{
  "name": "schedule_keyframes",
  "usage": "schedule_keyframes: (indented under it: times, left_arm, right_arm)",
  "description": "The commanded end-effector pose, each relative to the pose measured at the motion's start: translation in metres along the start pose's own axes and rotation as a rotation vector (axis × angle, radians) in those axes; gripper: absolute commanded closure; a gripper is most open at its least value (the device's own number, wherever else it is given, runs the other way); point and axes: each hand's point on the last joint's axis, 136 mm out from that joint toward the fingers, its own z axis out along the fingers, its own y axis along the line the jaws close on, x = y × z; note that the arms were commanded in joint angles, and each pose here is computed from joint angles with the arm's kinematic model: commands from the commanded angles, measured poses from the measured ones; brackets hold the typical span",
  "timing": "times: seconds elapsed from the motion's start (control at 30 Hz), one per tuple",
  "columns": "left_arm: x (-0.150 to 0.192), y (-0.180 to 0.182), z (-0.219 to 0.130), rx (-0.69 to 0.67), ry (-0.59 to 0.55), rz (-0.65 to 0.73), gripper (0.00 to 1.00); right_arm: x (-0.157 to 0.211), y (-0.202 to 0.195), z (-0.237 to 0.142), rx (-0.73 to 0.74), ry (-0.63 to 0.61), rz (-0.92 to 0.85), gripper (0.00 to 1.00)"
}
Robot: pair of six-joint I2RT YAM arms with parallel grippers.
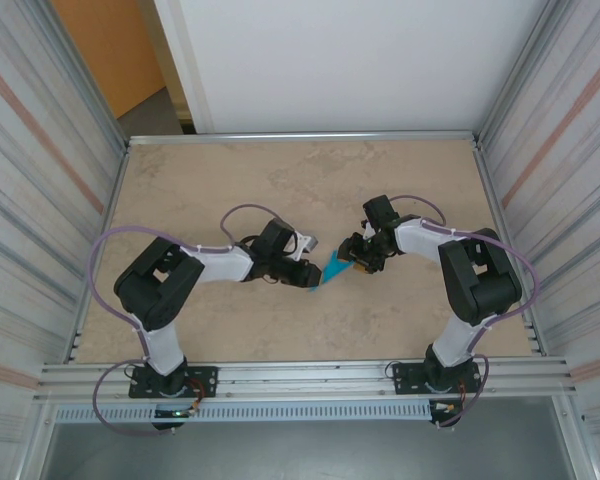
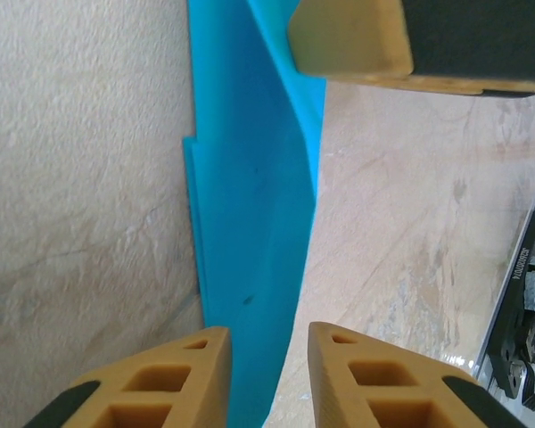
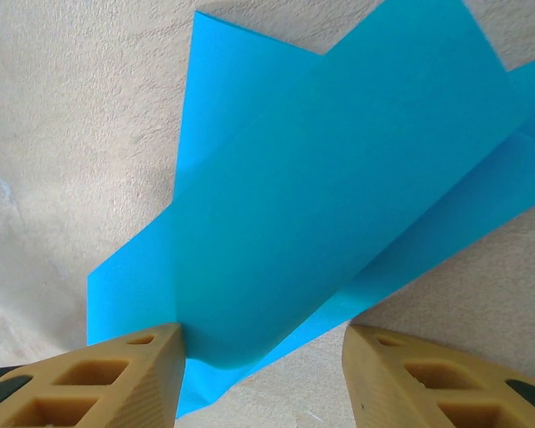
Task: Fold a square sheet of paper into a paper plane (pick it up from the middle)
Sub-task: Fold the wing for the fifth time at the center of the table.
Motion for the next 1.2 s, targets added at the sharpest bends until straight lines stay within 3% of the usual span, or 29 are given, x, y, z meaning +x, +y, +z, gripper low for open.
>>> schedule_keyframes:
  times: [0.0,0.6,0.83,1.0,1.17]
  left_arm:
    - [0.000,0.000,-0.007,-0.004,-0.019,-0.014,0.72]
    - [0.016,0.018,0.006,-0.042,0.035,-0.085,0.84]
    - [0.022,0.022,0.007,-0.055,0.063,-0.107,0.86]
    - [0.015,0.014,0.001,-0.050,0.050,-0.092,0.84]
    - [-0.007,-0.003,-0.018,-0.052,-0.021,-0.047,0.75]
  right_arm:
    - [0.000,-0.027,0.026,0.111,-0.006,-0.029,0.49]
    - [0.006,-0.044,0.036,0.186,0.025,-0.007,0.52]
    - [0.005,-0.045,0.040,0.195,0.031,-0.017,0.48]
    - [0.006,-0.048,0.042,0.212,0.042,-0.014,0.49]
    - [0.009,-0.052,0.043,0.224,0.048,-0.015,0.50]
